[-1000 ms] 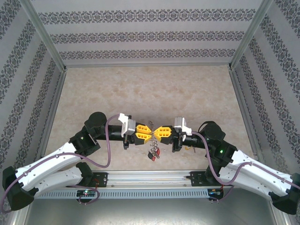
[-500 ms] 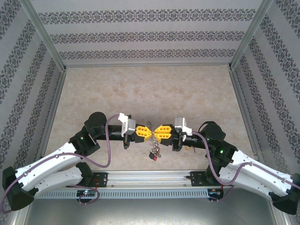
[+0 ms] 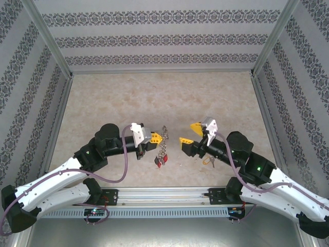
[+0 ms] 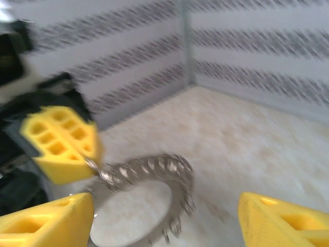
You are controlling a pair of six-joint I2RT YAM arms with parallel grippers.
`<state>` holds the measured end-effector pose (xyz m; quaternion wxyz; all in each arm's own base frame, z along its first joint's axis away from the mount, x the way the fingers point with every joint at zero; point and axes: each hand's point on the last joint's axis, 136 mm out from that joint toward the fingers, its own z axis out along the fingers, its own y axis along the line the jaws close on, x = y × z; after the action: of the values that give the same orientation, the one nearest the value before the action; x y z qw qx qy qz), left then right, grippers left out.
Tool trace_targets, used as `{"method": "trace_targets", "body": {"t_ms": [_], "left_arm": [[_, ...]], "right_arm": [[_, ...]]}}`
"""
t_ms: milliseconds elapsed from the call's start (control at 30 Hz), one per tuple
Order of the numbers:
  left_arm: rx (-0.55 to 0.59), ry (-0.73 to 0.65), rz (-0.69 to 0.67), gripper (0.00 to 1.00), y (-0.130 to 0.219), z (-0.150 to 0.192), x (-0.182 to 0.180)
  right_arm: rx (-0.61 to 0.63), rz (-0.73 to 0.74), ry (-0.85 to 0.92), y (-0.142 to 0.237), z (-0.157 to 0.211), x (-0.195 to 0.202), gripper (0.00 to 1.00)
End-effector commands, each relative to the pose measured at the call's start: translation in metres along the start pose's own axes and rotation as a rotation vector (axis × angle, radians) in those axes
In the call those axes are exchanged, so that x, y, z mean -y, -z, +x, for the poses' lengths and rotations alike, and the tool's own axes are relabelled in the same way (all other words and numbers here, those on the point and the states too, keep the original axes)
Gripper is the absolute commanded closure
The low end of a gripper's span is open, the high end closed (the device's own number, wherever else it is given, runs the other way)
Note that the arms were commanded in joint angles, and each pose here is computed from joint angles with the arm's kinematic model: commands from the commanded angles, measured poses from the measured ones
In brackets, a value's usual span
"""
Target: Put the keys on the keyring
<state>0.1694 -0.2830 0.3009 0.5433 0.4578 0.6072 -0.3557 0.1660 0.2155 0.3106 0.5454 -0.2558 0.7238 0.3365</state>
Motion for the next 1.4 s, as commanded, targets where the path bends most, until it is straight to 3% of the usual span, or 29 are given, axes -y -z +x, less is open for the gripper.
{"method": "trace_targets", "body": {"t_ms": [0,67,100,133,400,533,833,1000,1200,1367], "left_arm": [[-0.004,0.002,-0.098,1.0,0.004,0.005,-0.02],[-0.013,0.019,-0.117,1.0,0.004,0.012,-0.025],[-0.021,0.028,-0.132,1.0,0.004,0.015,-0.028],[-0.029,0.036,-0.14,1.0,0.004,0.018,-0.029],[-0.072,0.152,-0.225,1.0,0.001,0.045,-0.045],[-0.074,0.159,-0.248,1.0,0.003,0.053,-0.048],[-0.005,0.243,-0.174,1.0,-0.001,0.056,-0.044],[-0.006,0.261,-0.163,1.0,-0.003,0.059,-0.044],[0.037,0.26,-0.127,1.0,-0.003,0.052,-0.039],[0.046,0.252,-0.126,1.0,0.0,0.05,-0.038]], "right_arm": [[-0.209,0.359,-0.144,0.027,0.049,0.061,0.24],[-0.27,0.444,-0.211,0.04,0.066,0.073,0.21],[-0.297,0.479,-0.246,0.045,0.075,0.077,0.03],[-0.319,0.5,-0.275,0.048,0.083,0.079,0.02],[-0.561,0.677,-0.466,0.066,0.165,0.092,0.02],[-0.58,0.717,-0.538,0.067,0.188,0.095,0.03],[-0.729,0.828,-0.623,0.072,0.226,0.103,0.18],[-0.76,0.824,-0.709,0.059,0.239,0.111,0.21],[-0.697,0.782,-0.878,0.033,0.248,0.126,0.22],[-0.726,0.797,-0.892,0.029,0.258,0.135,0.22]]}}
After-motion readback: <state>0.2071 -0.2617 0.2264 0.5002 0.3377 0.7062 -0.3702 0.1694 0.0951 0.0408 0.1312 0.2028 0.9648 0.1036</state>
